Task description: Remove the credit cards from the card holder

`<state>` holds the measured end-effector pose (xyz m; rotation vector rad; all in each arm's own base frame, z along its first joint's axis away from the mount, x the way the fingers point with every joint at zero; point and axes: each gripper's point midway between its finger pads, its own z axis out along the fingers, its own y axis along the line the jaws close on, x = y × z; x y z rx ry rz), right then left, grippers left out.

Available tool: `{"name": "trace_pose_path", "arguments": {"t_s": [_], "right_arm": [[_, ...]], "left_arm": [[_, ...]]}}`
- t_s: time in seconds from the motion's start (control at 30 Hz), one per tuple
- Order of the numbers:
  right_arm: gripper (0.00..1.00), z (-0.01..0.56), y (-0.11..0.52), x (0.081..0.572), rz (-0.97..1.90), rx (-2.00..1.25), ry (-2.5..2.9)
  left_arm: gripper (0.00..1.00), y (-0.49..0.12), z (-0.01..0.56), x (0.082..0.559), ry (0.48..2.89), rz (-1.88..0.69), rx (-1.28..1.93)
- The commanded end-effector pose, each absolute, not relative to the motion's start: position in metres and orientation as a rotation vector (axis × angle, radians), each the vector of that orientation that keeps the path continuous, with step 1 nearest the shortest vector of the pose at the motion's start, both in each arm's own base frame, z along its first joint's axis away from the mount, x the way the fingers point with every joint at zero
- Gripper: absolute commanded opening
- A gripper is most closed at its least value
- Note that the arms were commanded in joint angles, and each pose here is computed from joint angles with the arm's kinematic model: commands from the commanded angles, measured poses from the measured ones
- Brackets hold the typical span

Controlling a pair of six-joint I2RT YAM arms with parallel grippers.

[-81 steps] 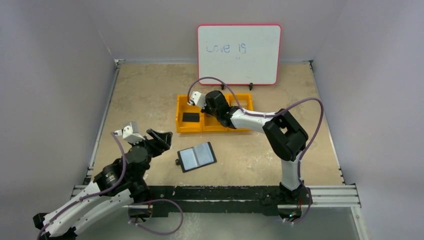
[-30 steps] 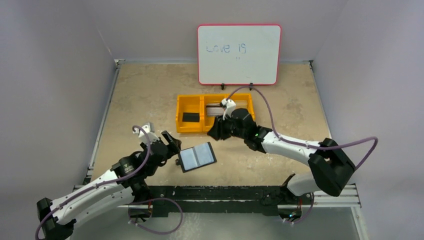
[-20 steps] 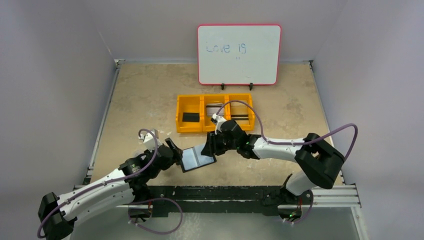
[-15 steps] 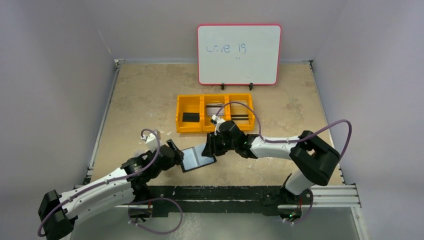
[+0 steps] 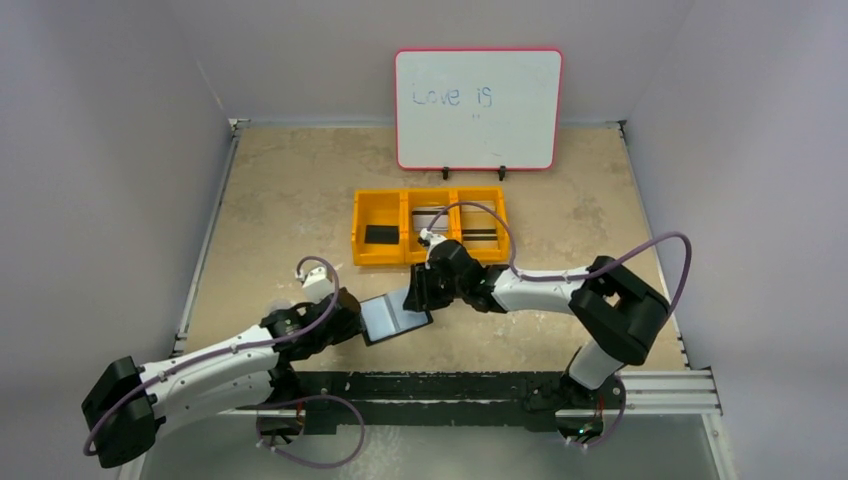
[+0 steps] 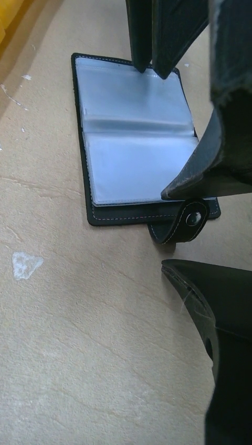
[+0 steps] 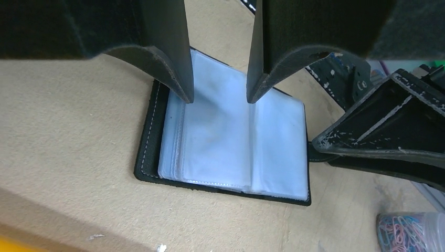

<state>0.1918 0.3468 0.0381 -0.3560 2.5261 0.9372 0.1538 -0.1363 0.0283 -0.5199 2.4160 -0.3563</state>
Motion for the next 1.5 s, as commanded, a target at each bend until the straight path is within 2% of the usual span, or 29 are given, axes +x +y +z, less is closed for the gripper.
{"name": "trace_pose_path", "arguments": {"t_s": [0.0, 0.1, 0.23, 0.33, 0.57, 0.8, 1.07, 1.33, 1.4, 1.47], "right_arm": [[0.45, 0.062, 0.344, 0.207, 0.851, -0.324, 2.447], [0.46, 0.065, 0.341, 0.21, 0.819, -0.325, 2.448], [0.45, 0.057, 0.346, 0.205, 0.843, -0.372, 2.468], [0.44, 0.054, 0.354, 0.199, 0.908, -0.408, 2.473], [0.42, 0.038, 0.354, 0.198, 0.864, -0.411, 2.531], [0.38, 0.058, 0.374, 0.191, 1.011, -0.505, 2.463], [0.37, 0.082, 0.405, 0.174, 1.278, -0.659, 2.366], [0.37, 0.087, 0.422, 0.159, 1.418, -0.758, 2.334], [0.38, 0.086, 0.426, 0.154, 1.455, -0.799, 2.324], [0.38, 0.083, 0.431, 0.146, 1.481, -0.84, 2.322]], "left_arm": [[0.39, -0.143, 0.029, 0.159, 2.406, -0.372, -0.502], [0.25, -0.141, 0.027, 0.159, 2.405, -0.355, -0.502], [0.17, -0.14, 0.03, 0.161, 2.39, -0.357, -0.506], [0.15, -0.14, 0.031, 0.161, 2.386, -0.362, -0.502], [0.1, -0.142, 0.034, 0.163, 2.379, -0.371, -0.488], [0.05, -0.144, 0.036, 0.164, 2.369, -0.387, -0.484], [0.01, -0.145, 0.038, 0.166, 2.363, -0.387, -0.482], [0.0, -0.138, 0.043, 0.167, 2.335, -0.378, -0.516], [0.03, -0.137, 0.047, 0.169, 2.315, -0.387, -0.533], [0.11, -0.137, 0.052, 0.17, 2.291, -0.413, -0.546]]}}
